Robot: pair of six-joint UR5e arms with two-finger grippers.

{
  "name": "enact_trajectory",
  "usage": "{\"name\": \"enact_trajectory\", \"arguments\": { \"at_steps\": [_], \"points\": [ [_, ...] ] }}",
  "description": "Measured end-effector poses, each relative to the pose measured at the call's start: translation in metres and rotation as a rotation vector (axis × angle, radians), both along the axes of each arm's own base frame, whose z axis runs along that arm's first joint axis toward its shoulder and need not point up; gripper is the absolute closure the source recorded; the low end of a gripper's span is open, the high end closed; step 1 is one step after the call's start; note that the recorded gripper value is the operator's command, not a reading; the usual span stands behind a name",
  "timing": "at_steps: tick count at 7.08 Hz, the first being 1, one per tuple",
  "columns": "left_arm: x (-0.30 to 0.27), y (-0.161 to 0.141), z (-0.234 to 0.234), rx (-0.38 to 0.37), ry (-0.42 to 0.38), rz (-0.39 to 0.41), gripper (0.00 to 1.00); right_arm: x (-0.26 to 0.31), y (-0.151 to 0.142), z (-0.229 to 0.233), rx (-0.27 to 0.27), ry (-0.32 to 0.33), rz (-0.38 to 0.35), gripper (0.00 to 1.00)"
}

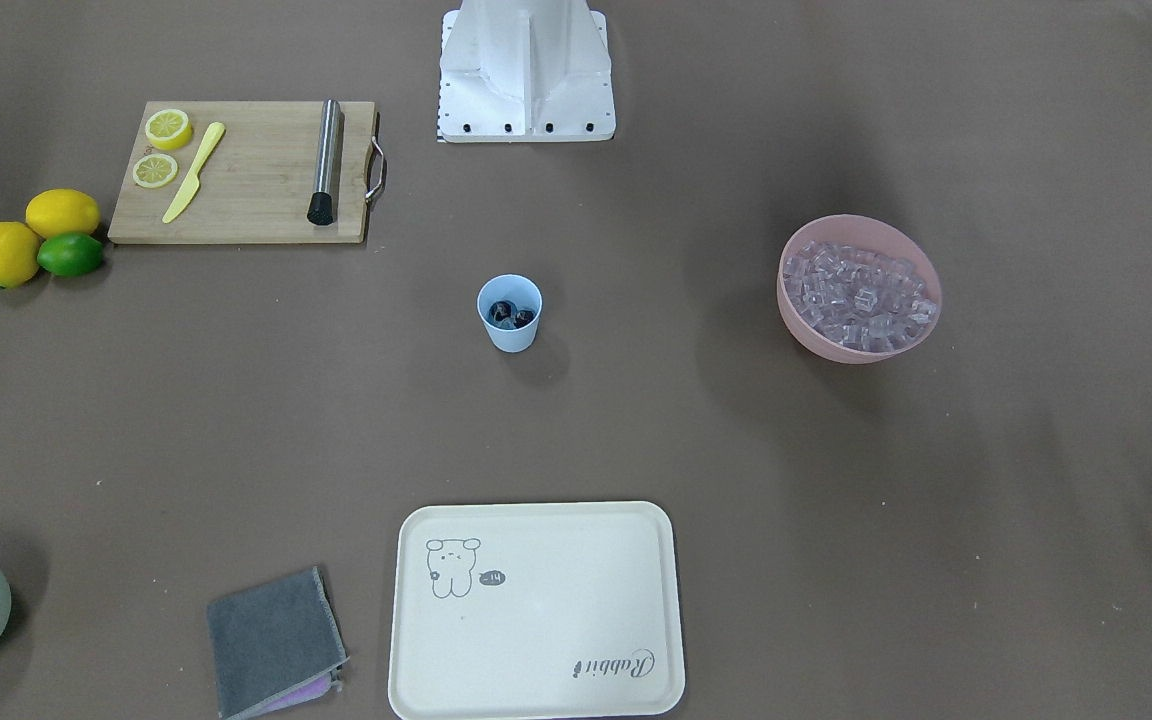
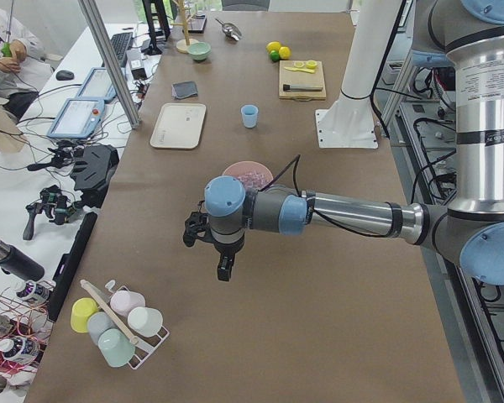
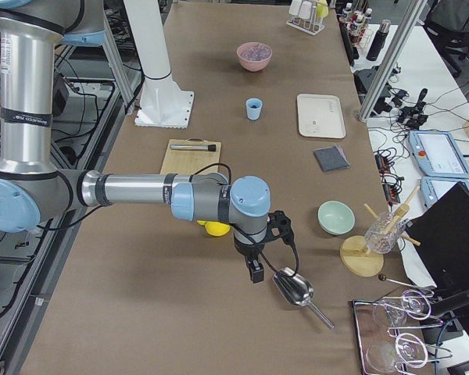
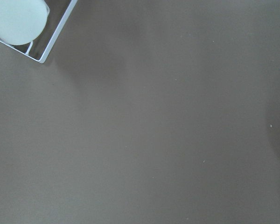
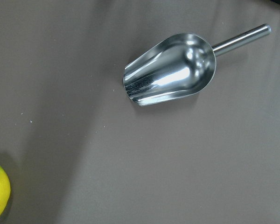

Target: Put ice and cherries in cup

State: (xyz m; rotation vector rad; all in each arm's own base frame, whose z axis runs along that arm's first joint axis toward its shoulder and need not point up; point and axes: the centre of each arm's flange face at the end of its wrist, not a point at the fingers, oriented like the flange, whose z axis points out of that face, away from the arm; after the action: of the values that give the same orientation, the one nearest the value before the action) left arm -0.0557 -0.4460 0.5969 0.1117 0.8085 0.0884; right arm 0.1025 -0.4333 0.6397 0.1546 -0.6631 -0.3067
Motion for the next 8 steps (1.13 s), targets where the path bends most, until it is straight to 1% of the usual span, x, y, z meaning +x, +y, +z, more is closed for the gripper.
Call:
{"name": "enact_trajectory", "arguments": {
  "at_steps": [3, 8],
  "points": [
    [-0.005, 0.001, 0.0, -0.001, -0.002, -0.013, 0.02, -0.013, -0.004, 0.0, -0.003, 0.016, -0.029, 0.0],
    [-0.005, 0.0, 0.0, -0.002, -0.002, -0.015, 0.02, -0.015, -0.005, -0.002, 0.002, 0.022, -0.034, 0.0]
  ]
}}
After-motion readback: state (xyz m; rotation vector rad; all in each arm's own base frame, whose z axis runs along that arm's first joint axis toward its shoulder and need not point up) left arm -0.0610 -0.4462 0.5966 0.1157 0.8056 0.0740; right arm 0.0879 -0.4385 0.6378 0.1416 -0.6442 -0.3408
